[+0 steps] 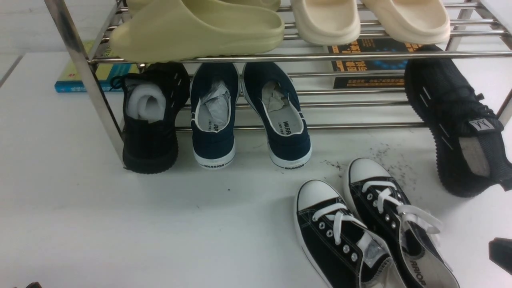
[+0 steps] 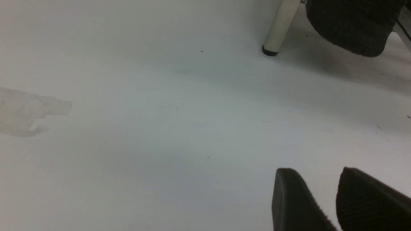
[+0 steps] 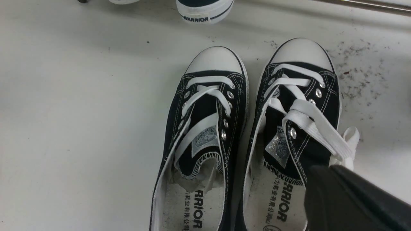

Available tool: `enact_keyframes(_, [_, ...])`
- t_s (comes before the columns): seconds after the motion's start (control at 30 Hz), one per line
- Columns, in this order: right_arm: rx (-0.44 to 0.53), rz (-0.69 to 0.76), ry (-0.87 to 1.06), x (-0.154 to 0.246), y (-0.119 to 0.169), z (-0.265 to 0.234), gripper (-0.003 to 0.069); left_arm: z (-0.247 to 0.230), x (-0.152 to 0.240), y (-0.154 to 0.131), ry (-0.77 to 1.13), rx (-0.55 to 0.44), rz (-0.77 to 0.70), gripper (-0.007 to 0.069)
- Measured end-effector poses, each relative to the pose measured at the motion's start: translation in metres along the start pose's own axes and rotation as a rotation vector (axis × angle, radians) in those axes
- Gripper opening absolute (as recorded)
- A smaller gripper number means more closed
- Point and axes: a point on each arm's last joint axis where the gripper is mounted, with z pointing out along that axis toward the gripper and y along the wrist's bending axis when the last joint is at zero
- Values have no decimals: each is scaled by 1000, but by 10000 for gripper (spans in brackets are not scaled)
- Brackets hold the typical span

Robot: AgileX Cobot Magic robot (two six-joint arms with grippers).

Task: Take the shoes off the shelf with your hand on the white table.

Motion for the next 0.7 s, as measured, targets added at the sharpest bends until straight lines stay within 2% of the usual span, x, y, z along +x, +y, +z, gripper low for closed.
enact_keyframes(0.4, [7,-6,-30,7,-3,-5,-6,0,0,0,0,0,0,242])
enact_keyframes(0.6, [127,42,-118,36,-18,-13,-3,0,0,0,0,0,0,242])
enact_keyframes(0.63, [188,64,-158,48,-23,-16,-1,0,0,0,0,0,0,242])
enact_keyframes(0.7, [226,67,-175,56,-27,-16,0,0,0,0,0,0,0,242])
